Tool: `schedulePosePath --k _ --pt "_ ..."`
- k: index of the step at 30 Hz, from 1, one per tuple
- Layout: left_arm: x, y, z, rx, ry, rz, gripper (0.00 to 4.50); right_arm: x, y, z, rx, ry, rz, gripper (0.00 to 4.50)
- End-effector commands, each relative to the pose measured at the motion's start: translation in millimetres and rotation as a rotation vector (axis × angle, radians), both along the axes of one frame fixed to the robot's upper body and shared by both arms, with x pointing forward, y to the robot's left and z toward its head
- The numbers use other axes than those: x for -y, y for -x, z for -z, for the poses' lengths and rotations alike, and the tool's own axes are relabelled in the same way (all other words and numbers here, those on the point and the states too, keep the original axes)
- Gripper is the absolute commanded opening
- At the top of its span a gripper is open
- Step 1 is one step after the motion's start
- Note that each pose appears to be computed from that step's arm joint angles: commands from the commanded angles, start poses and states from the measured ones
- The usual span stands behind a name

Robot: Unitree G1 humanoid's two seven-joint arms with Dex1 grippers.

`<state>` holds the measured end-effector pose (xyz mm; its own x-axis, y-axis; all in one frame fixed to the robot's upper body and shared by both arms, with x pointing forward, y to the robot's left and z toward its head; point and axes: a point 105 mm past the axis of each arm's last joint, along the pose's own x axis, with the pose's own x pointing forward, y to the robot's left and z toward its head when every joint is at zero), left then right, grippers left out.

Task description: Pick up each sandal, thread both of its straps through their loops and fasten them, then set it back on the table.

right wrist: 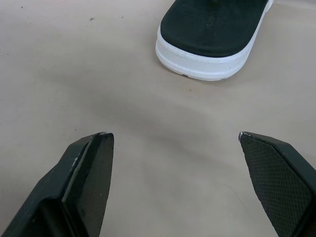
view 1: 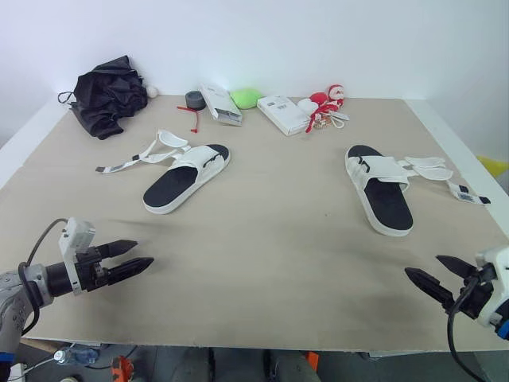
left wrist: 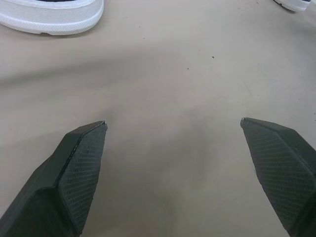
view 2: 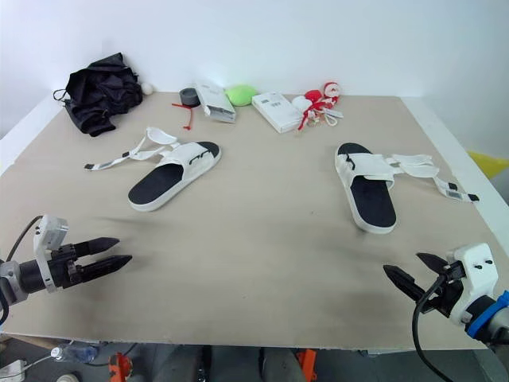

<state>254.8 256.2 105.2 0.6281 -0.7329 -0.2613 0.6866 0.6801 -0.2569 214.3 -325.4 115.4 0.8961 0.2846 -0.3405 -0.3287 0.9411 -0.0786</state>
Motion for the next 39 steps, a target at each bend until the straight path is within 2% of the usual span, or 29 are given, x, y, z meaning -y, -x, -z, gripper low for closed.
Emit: schedulePosePath --k 1,4,9,12,14,16,19,22,24,28,39 --pt "-1.8 1.2 -4.2 0.019 -0.021 0.01 4.5 -2.7 -5.4 -5.9 0.038 -0.003 -0.012 4.38" --pt "-0.6 1.2 -4.0 0.003 -0.032 0.024 4.5 -8.2 -11.8 -5.1 0.047 -0.015 -0.029 4.38" --pt "2.0 -1.7 0.6 -0.001 -0.044 0.069 4.5 -10.6 -9.2 -8.8 0.062 -0.031 -0.031 4.38" --pt "6.6 -8.9 2.4 0.008 -0.072 0.118 4.5 -17.7 -12.4 -26.7 0.131 -0.082 -0.044 4.38" --pt "13.7 -5.8 8.8 0.01 -0.155 0.216 4.5 -29.7 -15.8 -40.1 0.175 -0.11 -0.081 4.38" --pt "36.7 -2.4 1.9 0.062 -0.156 0.355 4.5 -50.1 -23.4 -46.2 0.194 -0.11 -0.136 4.38" --pt "67.3 -10.1 -21.6 0.17 -0.096 0.451 4.5 -74.8 -38.6 -49.0 0.212 -0.106 -0.177 4.38" --pt "92.1 -20.6 -44.8 0.265 -0.022 0.499 4.5 -83.1 -72.4 -42.4 0.21 -0.055 -0.096 4.38" --pt "103.3 -25.9 -53.1 0.302 0.002 0.509 4.5 -82.3 -90.7 -39.5 0.216 -0.005 -0.041 4.38" --pt "130.2 -37.0 -66.9 0.366 0.073 0.506 4.5 -70.7 -129.6 -49.5 0.273 -0.037 0.089 4.38" --pt "150.6 -45.7 -82.5 0.451 0.106 0.463 4.5 -72.3 -176.5 -35.7 0.25 -0.083 0.121 4.38"
